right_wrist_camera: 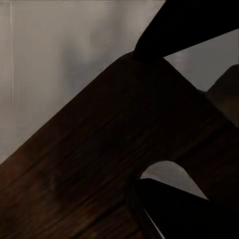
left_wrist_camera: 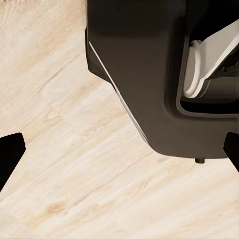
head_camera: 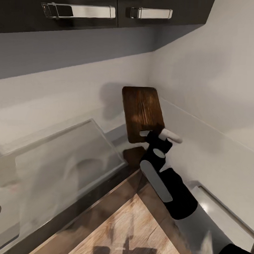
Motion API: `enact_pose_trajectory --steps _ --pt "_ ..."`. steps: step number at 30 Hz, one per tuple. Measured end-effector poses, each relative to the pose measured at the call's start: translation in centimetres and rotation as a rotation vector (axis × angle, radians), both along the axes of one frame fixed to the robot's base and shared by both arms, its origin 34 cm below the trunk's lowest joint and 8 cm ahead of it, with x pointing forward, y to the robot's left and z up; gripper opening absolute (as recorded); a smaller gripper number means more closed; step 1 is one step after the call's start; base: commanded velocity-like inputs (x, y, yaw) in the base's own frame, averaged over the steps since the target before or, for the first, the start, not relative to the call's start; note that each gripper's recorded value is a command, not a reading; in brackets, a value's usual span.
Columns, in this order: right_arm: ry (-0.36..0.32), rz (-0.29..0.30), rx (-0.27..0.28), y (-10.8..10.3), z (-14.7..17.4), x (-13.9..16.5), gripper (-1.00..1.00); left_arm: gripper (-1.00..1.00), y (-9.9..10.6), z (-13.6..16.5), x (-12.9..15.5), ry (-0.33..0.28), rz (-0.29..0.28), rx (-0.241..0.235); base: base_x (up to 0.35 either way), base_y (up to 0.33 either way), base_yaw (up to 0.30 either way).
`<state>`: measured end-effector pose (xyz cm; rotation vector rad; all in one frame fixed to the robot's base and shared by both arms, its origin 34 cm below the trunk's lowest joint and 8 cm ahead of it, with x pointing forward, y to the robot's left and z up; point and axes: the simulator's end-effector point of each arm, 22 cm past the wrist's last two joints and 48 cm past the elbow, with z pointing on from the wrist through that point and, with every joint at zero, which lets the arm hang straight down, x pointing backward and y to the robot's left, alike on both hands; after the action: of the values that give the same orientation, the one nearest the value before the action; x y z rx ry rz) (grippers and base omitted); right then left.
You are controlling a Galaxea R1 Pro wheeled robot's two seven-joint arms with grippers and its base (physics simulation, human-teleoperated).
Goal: In the kitchen, take the Vidalia onion out of the sink, dice it on the chopping board with the paring knife, put the diced onion into the bowl on the countertop, then place both the paring knife and the chopping board into the sink.
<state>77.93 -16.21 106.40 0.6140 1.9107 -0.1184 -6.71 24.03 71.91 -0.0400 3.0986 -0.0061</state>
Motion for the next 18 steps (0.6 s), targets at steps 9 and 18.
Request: enact_pose_trajectory --steps 9,18 --pt "-0.056 0.07 -0.034 0.9 1.6 -0.6 -1.0 1.0 -0.1 0.0 0.0 -0.001 0.002 0.0 0.0 0.0 0.021" --pt "-0.054 0.075 -0.03 1.1 1.6 -0.6 -1.0 1.0 -0.1 0.1 -0.4 0.007 0.004 0.001 0.0 0.0 0.262"
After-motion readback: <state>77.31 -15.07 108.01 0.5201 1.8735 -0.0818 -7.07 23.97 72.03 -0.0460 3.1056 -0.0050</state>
